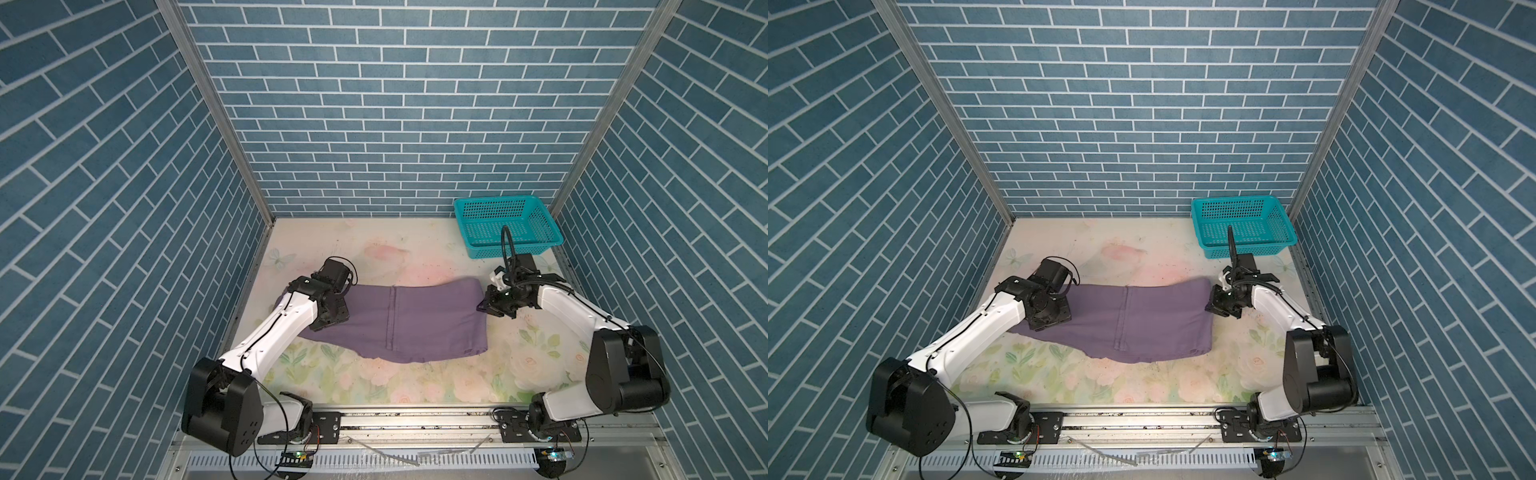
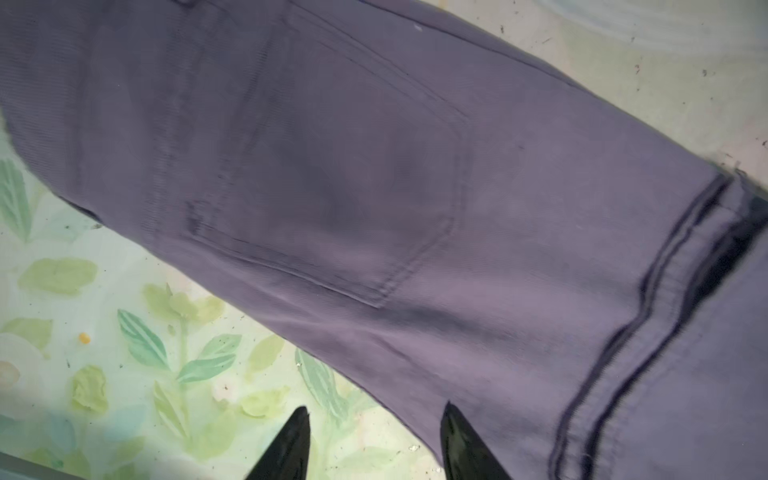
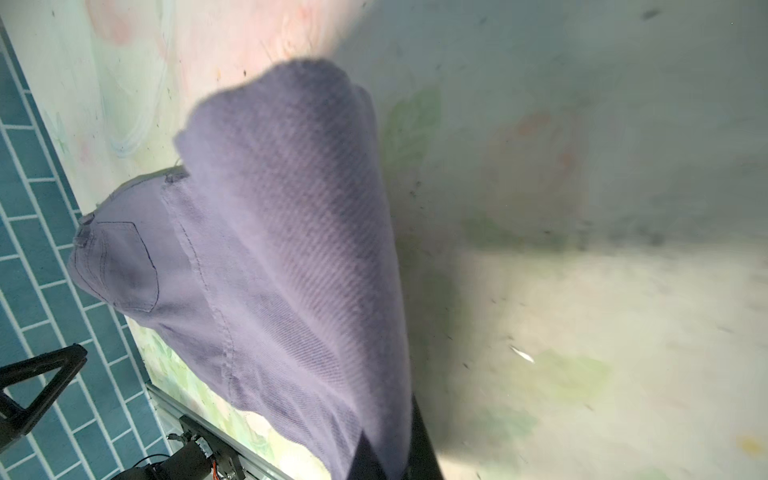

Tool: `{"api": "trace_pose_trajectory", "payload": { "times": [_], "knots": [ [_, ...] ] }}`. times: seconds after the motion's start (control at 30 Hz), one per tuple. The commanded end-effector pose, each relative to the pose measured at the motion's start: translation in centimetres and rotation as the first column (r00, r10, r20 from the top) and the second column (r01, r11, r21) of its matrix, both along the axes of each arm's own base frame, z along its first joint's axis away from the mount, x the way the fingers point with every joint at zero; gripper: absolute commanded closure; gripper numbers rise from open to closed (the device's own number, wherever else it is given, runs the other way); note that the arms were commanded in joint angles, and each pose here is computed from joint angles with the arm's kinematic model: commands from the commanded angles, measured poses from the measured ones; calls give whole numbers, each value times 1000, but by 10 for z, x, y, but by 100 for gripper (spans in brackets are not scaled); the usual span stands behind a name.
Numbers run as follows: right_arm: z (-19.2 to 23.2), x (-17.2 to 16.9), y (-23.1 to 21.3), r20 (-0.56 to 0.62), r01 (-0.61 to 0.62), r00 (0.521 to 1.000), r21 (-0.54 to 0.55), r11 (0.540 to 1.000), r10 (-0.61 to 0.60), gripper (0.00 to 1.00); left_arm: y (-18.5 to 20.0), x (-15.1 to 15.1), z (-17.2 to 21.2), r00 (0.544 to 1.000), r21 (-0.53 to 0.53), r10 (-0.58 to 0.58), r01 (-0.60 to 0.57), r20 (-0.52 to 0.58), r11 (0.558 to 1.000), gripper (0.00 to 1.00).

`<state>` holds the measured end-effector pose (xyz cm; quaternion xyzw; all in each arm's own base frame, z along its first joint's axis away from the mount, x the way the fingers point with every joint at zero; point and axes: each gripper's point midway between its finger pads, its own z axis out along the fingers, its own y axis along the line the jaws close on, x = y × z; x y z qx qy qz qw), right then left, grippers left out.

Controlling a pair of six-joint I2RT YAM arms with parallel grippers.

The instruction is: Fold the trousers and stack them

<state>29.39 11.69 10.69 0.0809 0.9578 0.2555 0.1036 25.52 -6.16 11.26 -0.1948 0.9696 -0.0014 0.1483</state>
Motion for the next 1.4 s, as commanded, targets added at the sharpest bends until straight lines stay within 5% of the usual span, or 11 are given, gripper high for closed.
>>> {"api": "trace_pose_trajectory", "payload": {
  "times": [0.0, 0.17, 0.33, 0.83, 1.37],
  "knots": [
    [31, -12, -45, 11, 32, 999, -166, 986, -31, 100, 8, -2, 3, 1000, -7, 0, 0, 14, 1000, 46],
    [73, -8, -62, 72, 99, 994, -208, 973, -85, 100, 11, -1, 5, 1000, -18, 0, 0, 22, 1000, 46],
    [118, 12, -40, 154, 121, 983, -106, 987, -104, 100, 12, 2, 2, 1000, -35, 0, 0, 28, 999, 45],
    [150, 65, 177, 244, -211, 953, 102, 972, 181, 100, 30, -9, 14, 995, -93, 63, -56, 73, 994, 41],
    [90, 34, 357, 161, -488, 871, 197, 850, 463, 100, 58, -27, 33, 983, -97, 159, -150, 91, 984, 34]
  ]
}}
